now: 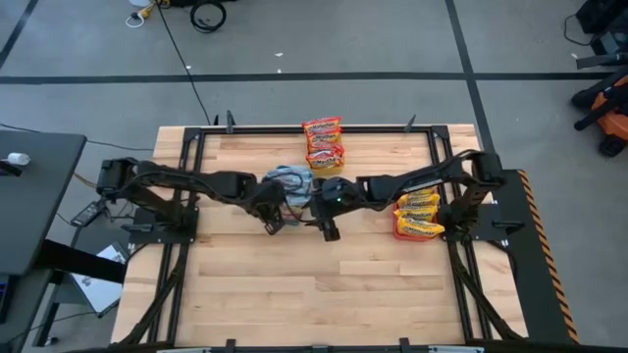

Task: Sort Maruchan noodles
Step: Adjust the blue bin

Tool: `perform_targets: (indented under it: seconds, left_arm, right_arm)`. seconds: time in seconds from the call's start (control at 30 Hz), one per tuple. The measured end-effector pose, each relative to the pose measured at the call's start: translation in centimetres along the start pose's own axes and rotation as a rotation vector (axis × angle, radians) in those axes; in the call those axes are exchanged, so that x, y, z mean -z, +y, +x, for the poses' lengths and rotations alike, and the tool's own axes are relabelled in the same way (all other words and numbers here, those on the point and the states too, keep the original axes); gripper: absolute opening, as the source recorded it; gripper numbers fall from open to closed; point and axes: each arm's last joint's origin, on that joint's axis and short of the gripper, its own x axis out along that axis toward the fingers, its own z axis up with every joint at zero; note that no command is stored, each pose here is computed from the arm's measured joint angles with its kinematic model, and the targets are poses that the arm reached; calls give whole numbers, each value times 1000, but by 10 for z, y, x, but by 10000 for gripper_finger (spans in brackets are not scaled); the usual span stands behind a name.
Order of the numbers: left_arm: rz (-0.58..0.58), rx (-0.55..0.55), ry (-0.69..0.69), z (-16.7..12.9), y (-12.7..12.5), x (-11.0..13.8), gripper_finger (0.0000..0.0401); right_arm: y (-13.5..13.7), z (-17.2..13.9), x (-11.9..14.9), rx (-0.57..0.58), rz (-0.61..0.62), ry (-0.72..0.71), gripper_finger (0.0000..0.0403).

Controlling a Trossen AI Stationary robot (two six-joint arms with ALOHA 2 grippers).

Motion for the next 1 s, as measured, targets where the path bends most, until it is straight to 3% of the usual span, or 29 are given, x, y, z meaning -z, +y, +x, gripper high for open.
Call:
perform_targets:
  seconds: [0.13,0.27,0.43,0.7,0.83,1.0]
  left_arm:
    - [7,17,50,-18,2,-5,16]
    - [71,64,74,-38,-3,-8,50]
    - [167,-103,129,-28,5,10,74]
    - [141,-74,-87,1,10,7,24]
    - [95,-78,-84,16,16,14,6]
    - [43,-26,5,11,15,19,21]
  right_arm:
    - [-3,-13,-2,63,1,43,242]
    - [-6,-29,-6,103,0,64,242]
    - [-7,-39,-10,102,-1,54,242]
    - [-6,-40,-9,75,14,59,242]
    - [-6,-40,-9,75,23,63,242]
    - [-6,-47,-9,99,23,86,242]
